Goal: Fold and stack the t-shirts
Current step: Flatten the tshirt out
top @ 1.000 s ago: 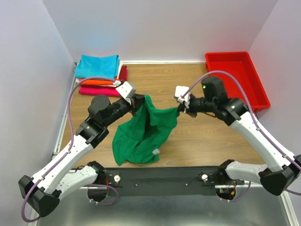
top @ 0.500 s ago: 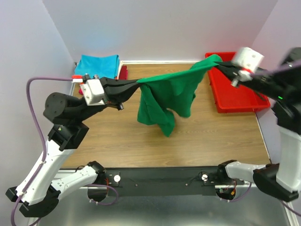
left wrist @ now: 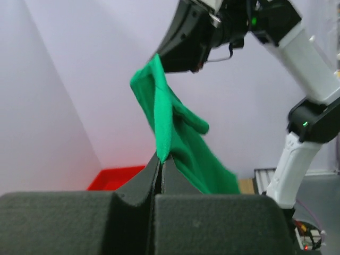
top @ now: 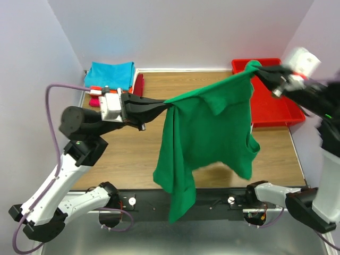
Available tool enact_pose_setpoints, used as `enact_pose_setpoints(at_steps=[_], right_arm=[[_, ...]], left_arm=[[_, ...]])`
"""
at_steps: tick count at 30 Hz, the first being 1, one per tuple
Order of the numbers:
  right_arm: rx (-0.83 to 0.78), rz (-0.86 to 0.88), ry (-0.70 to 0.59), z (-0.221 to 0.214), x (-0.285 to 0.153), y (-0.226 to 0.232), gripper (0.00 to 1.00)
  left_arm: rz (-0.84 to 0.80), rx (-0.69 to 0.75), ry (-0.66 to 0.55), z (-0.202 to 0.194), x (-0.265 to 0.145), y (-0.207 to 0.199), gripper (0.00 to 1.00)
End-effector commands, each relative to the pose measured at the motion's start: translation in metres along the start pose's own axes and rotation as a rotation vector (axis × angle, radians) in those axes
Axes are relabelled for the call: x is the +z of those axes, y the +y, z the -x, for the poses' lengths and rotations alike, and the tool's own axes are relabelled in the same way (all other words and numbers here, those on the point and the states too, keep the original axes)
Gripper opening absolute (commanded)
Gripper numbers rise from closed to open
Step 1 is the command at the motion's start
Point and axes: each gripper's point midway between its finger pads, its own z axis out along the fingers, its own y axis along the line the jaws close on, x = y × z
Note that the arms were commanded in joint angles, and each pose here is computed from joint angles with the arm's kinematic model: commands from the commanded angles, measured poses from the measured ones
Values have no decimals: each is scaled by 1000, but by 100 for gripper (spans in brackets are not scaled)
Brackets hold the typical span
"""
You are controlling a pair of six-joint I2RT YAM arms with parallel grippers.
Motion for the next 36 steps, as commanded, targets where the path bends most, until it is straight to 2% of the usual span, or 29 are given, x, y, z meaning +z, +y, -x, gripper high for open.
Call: enact_pose_setpoints(at_steps=[1,4,5,6,7,8,9,10,11,12,13,14,17,19,21,22,24,25,26,29,34,36], right_arm=[[165,-167,252,-128,64,-34,0],[215,-187,332,-198,93,-25,0],[250,-183,398,-246,112,-15,1],[276,-171,435,-273,120,-8,1],[314,-156,502,-320,138,3,4],[353,-144,545,-348,144,15,12],[404,-149,584,-374,152,22,45],[437,-164,618,-394,158,25,55],[484,-219,698,-432,165,28,75],[518,-220,712,-443,170,32,87],[525,-262,743,-452,168,28,96],[533,-272,751,-457,169,28,100],[523,-247,698,-431,160,27,100],[528,-85,677,-422,149,62,100],[498,14,647,-401,132,80,100],[553,118,686,-406,116,115,100],[575,176,713,-402,96,138,99],[566,205,730,-395,80,148,99],[571,236,773,-402,65,165,98],[510,299,882,-406,25,184,98],[428,542,1081,-416,-46,229,97],[411,569,1157,-425,-64,236,94]], left_arm=[[224,-46,101,-84,-13,47,0],[389,-108,179,-140,-36,88,0],[500,-160,250,-187,-56,112,0],[597,-224,284,-212,-73,130,0],[796,-289,368,-262,-119,169,7],[879,-327,401,-285,-141,185,25],[947,-366,436,-306,-160,199,41],[1044,-403,542,-351,-193,217,60],[1137,-351,625,-361,-204,251,74],[1130,-333,638,-361,-205,252,74],[1157,-338,697,-380,-213,261,75],[1168,-298,698,-365,-202,280,77],[1171,-181,705,-329,-191,296,77],[1123,-119,692,-300,-182,289,77],[1050,-141,715,-296,-179,268,77],[1016,-157,721,-293,-181,249,77],[905,-236,771,-308,-183,212,77],[884,-251,766,-303,-184,196,77],[849,-318,823,-325,-198,171,77],[835,-357,864,-333,-217,136,75],[860,-441,858,-335,-228,108,75],[889,-460,886,-341,-228,104,75]])
